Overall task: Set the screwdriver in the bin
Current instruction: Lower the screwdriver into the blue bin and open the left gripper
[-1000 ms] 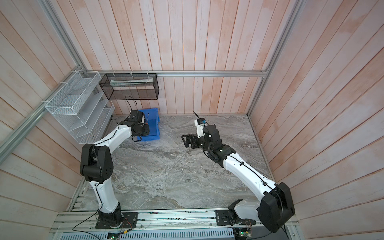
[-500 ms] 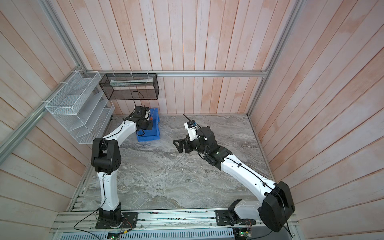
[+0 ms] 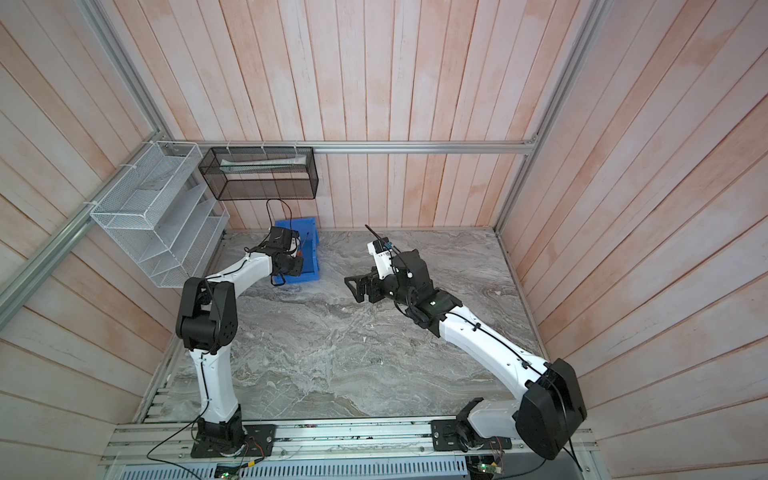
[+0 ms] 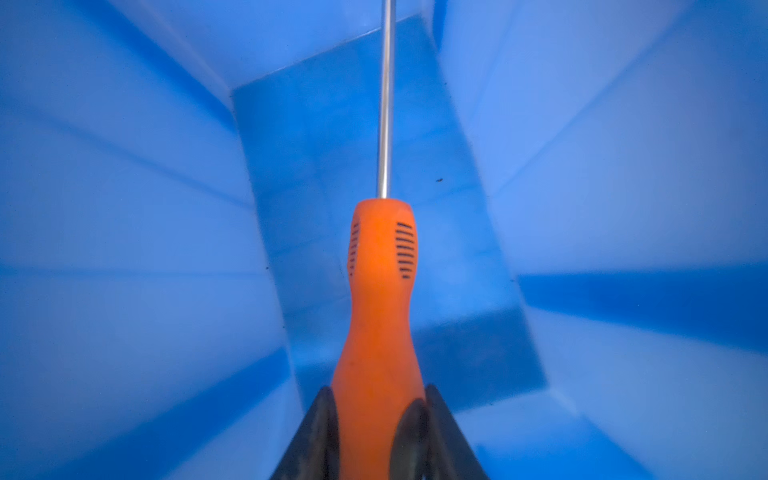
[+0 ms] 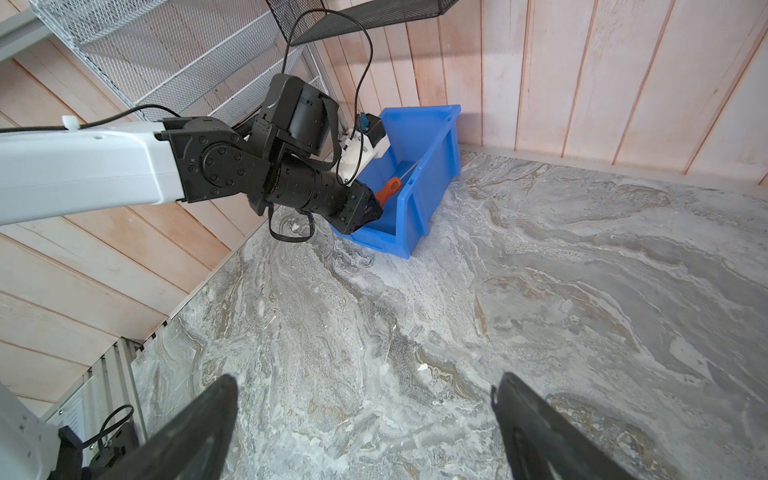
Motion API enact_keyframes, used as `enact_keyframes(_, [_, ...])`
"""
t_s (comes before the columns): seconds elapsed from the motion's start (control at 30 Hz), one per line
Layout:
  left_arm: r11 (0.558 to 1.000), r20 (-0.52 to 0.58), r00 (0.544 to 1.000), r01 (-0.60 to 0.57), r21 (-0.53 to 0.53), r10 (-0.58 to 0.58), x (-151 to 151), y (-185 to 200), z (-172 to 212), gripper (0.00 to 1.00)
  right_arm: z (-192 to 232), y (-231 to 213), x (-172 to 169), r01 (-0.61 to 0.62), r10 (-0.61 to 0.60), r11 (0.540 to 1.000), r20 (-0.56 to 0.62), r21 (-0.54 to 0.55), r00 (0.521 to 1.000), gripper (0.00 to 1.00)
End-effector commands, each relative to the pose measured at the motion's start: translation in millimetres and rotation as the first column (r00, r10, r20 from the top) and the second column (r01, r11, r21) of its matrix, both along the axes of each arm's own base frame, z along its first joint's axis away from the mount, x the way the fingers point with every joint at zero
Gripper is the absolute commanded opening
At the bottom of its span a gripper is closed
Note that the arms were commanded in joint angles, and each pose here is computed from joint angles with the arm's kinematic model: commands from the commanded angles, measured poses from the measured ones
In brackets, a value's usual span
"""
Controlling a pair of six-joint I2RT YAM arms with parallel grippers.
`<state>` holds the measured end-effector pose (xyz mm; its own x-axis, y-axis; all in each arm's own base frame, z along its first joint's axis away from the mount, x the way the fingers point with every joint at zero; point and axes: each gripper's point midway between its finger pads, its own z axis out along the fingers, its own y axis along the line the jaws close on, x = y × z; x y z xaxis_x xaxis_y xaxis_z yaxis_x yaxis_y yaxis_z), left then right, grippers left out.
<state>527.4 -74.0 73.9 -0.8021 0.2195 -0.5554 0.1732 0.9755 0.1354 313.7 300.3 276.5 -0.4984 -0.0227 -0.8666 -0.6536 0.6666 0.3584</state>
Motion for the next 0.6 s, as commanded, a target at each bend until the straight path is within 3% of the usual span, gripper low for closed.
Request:
enact_keyframes(0.0, [0.999,0.065,0.998,-0.012,0.046,0.009,10.8,10.4,20.4,0.14,14.0,5.3,5.1,-0.002,0.001,1.0,0.034,0.017,0.999,0.98])
enact_keyframes(0.57, [0.986,-0.031,0.999,-0.015,0.166,0.02,17.0,25.3,4.1,0.23,12.7,-4.7,9.6,0.05,-0.048,0.999,0.057,-0.02,0.997,0.98])
